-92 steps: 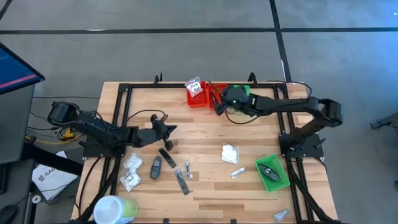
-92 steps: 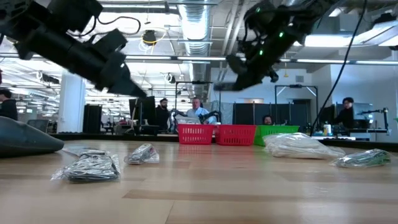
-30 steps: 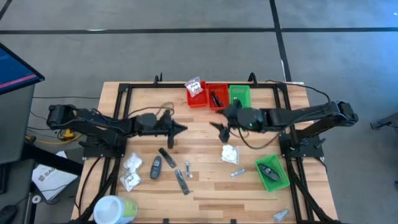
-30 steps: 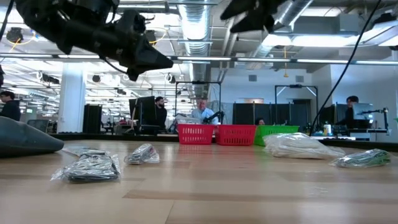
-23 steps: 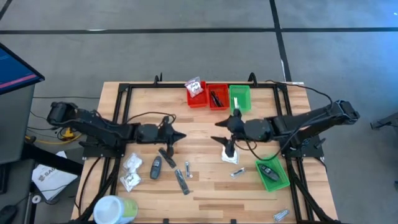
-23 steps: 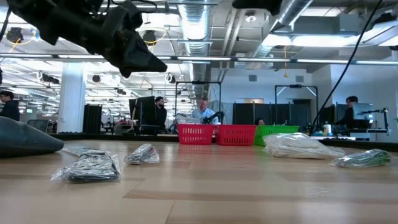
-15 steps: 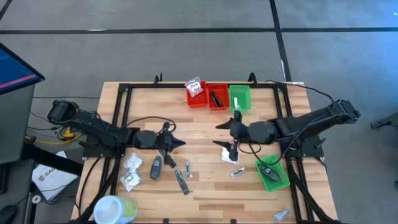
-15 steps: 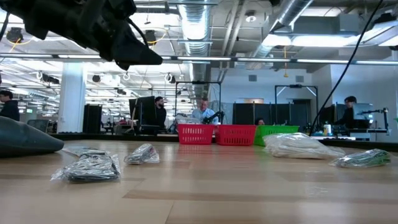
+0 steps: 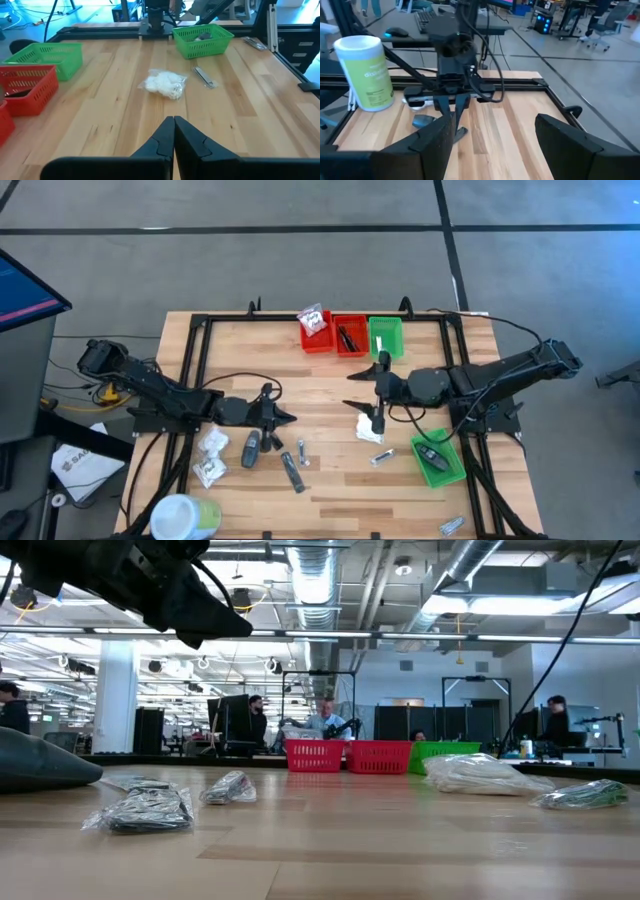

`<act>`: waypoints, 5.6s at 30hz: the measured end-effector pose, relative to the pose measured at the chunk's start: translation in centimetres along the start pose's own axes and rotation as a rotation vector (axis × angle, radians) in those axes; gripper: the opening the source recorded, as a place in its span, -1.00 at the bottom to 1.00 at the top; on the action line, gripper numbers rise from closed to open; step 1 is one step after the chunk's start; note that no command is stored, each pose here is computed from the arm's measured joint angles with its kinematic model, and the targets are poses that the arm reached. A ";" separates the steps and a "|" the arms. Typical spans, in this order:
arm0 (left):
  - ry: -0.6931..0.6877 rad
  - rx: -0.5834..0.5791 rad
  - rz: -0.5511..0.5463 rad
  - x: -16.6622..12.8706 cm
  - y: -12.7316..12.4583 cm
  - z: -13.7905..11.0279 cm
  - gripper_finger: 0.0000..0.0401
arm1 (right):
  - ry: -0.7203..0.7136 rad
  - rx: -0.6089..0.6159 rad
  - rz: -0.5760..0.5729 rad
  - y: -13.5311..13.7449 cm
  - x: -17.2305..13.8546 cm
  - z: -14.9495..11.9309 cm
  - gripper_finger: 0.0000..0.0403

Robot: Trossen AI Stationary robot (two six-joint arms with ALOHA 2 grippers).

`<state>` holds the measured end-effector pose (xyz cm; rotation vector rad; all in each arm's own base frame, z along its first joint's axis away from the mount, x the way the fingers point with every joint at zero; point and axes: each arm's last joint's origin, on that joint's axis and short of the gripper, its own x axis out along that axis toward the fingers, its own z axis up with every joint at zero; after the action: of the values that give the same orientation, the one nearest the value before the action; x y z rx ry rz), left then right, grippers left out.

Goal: Pick & Place Travel size toiletries

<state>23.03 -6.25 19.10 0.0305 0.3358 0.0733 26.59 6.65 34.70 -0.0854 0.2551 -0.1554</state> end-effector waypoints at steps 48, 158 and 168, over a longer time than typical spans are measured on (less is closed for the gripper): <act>-0.006 0.032 0.063 0.5 1.6 0.2 -0.99 | 0.871 0.595 0.093 -1.2 0.8 -14.3 -0.96; -0.027 0.000 0.060 0.5 1.5 0.4 -0.99 | 1.241 0.362 -0.061 -1.2 9.6 -18.5 -1.00; -0.028 0.000 0.060 0.5 1.5 0.4 -0.99 | 1.085 0.232 0.014 -1.6 11.0 -18.0 -1.00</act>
<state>23.49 -4.71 19.36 0.0415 0.3073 0.1319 32.22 2.13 14.88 0.2449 1.3150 -0.2056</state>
